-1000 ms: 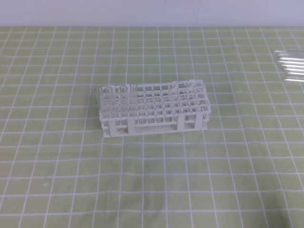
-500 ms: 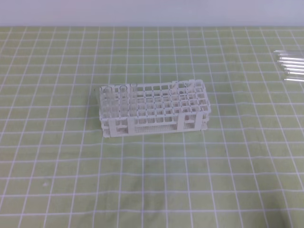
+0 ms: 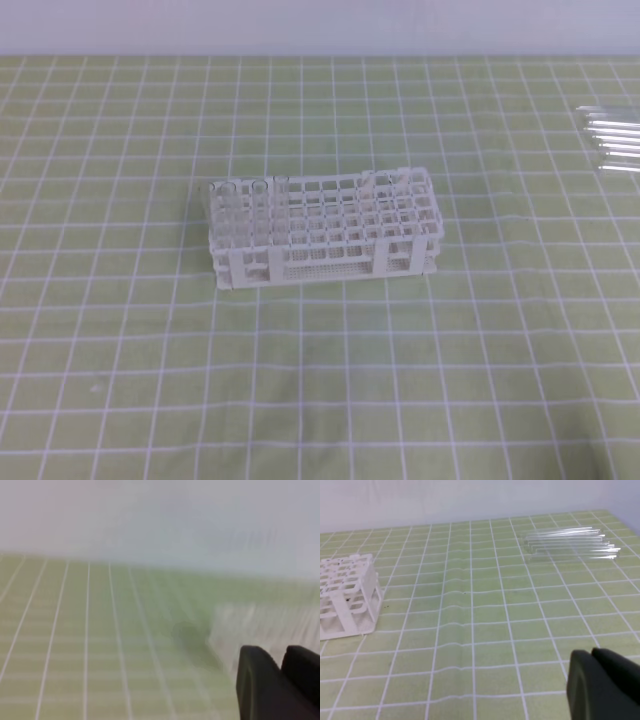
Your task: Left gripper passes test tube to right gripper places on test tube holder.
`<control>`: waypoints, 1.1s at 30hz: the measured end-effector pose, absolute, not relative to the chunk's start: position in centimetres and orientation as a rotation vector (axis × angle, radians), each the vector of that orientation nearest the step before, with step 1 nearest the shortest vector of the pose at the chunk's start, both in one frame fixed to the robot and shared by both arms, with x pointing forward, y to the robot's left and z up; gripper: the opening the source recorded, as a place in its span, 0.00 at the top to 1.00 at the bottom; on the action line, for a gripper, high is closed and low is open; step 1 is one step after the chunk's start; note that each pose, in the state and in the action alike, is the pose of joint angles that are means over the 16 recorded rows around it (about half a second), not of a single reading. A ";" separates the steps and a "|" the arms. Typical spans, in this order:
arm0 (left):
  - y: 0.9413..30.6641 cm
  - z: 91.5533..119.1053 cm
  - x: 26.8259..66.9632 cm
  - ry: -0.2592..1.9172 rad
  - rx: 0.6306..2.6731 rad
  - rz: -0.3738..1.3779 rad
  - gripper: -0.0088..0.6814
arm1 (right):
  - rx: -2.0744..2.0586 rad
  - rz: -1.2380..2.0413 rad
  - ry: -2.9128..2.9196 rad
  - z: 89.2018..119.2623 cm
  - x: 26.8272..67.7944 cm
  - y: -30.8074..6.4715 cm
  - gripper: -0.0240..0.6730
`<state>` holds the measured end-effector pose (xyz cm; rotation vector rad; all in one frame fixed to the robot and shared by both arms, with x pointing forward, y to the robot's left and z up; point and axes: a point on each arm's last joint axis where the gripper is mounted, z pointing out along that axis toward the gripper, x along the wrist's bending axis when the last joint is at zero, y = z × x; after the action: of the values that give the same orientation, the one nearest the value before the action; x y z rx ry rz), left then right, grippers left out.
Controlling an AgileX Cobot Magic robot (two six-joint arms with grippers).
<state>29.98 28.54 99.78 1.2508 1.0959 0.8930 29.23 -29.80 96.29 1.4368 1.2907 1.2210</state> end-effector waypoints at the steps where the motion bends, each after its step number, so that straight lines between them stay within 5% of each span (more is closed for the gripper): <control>1: 28.6 99.6 30.0 1.093 1.282 0.908 0.97 | 1.437 1.221 1.291 96.3 29.2 -29.8 0.97; 8: 28.6 98.7 29.9 1.119 1.411 0.941 0.97 | 1.437 1.221 1.291 96.3 29.2 -29.8 0.97; 33: 30.1 96.1 29.2 1.372 1.276 1.029 0.97 | 1.441 1.223 1.291 96.3 29.2 -29.8 0.97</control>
<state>29.20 30.14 96.12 1.2757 1.3716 1.0292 29.25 -29.79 96.28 1.4408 1.2910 1.2228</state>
